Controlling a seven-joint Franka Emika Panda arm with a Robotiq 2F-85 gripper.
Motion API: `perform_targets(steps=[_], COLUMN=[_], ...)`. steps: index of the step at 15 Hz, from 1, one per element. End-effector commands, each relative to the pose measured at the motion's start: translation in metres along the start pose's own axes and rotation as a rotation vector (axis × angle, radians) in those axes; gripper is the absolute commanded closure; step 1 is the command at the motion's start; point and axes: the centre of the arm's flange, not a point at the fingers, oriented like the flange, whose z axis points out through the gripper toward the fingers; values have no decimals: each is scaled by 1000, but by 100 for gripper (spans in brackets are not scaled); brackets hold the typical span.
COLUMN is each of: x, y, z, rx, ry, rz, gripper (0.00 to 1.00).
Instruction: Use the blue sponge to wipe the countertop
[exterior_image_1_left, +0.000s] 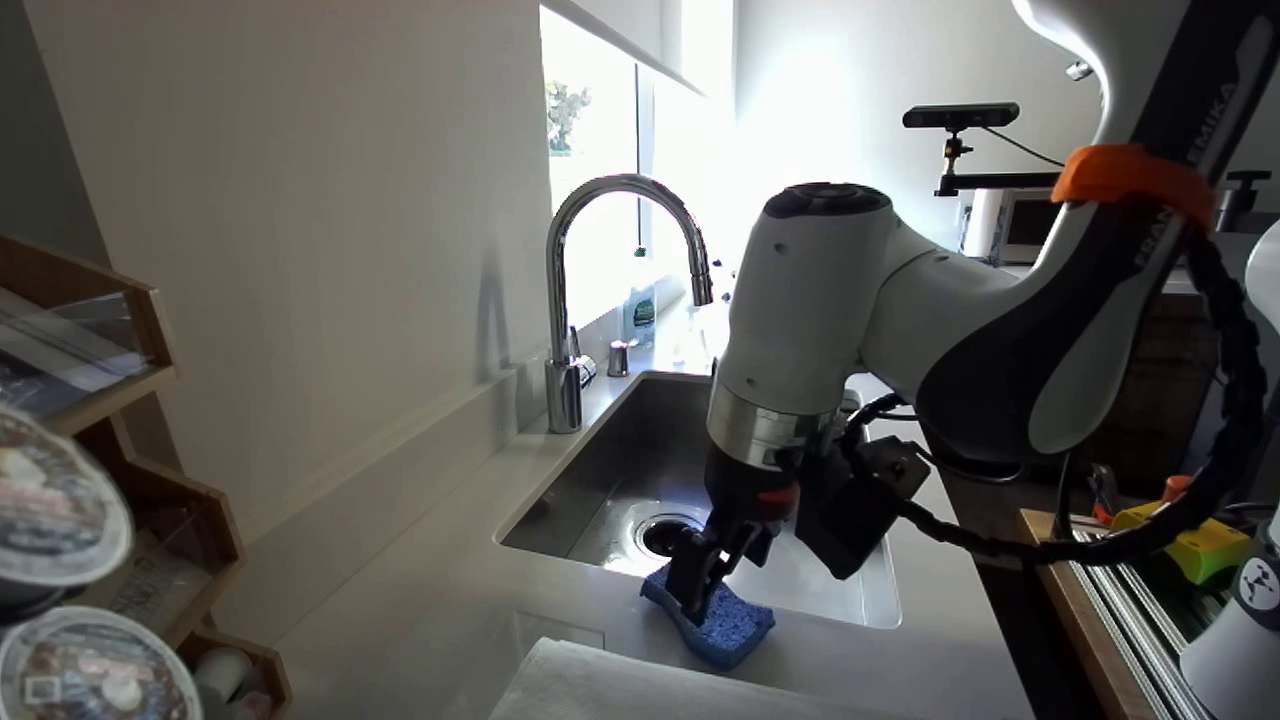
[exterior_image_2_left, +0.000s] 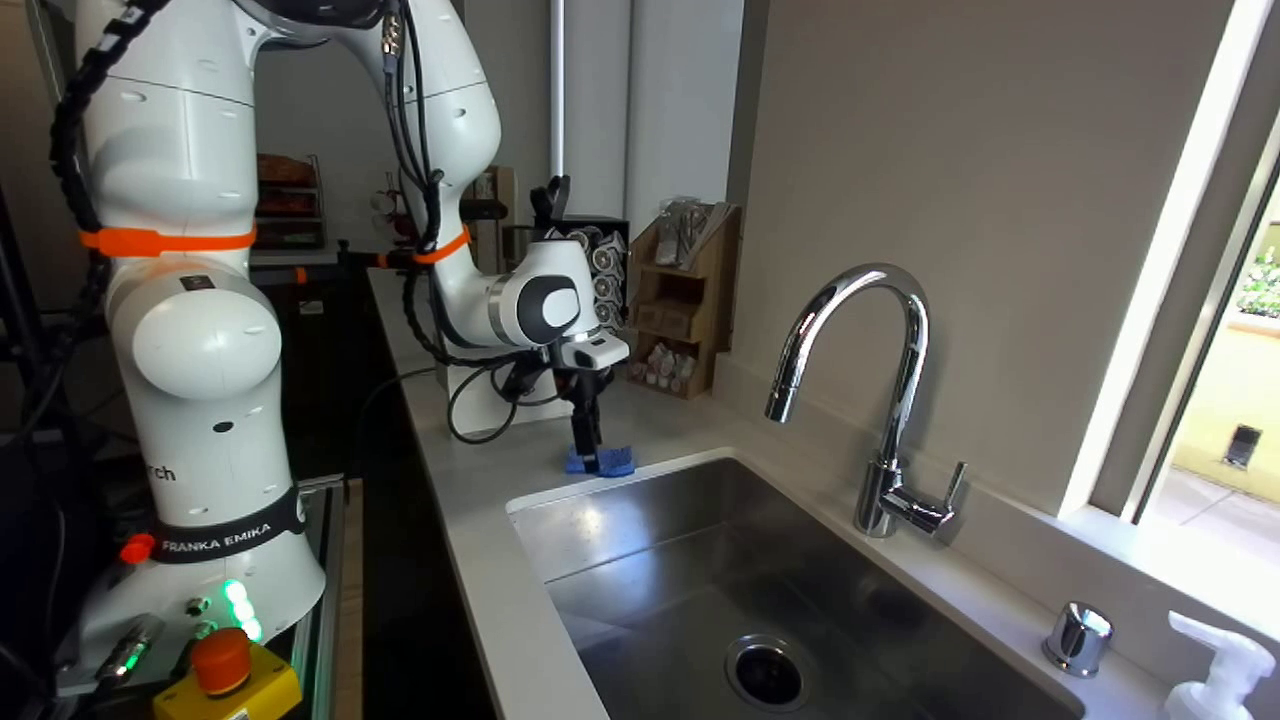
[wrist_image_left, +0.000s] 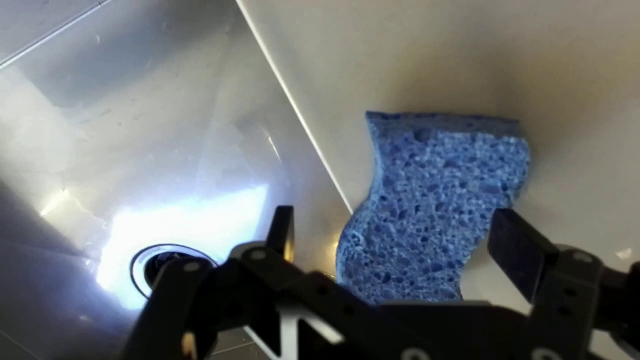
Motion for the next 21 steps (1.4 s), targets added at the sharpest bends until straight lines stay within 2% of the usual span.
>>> perform_targets(steps=[1,21], x=[0,0], y=[6,-4], z=[2,11], rx=[-9,35], ry=[8,22], rz=[36,105], gripper=[0,0])
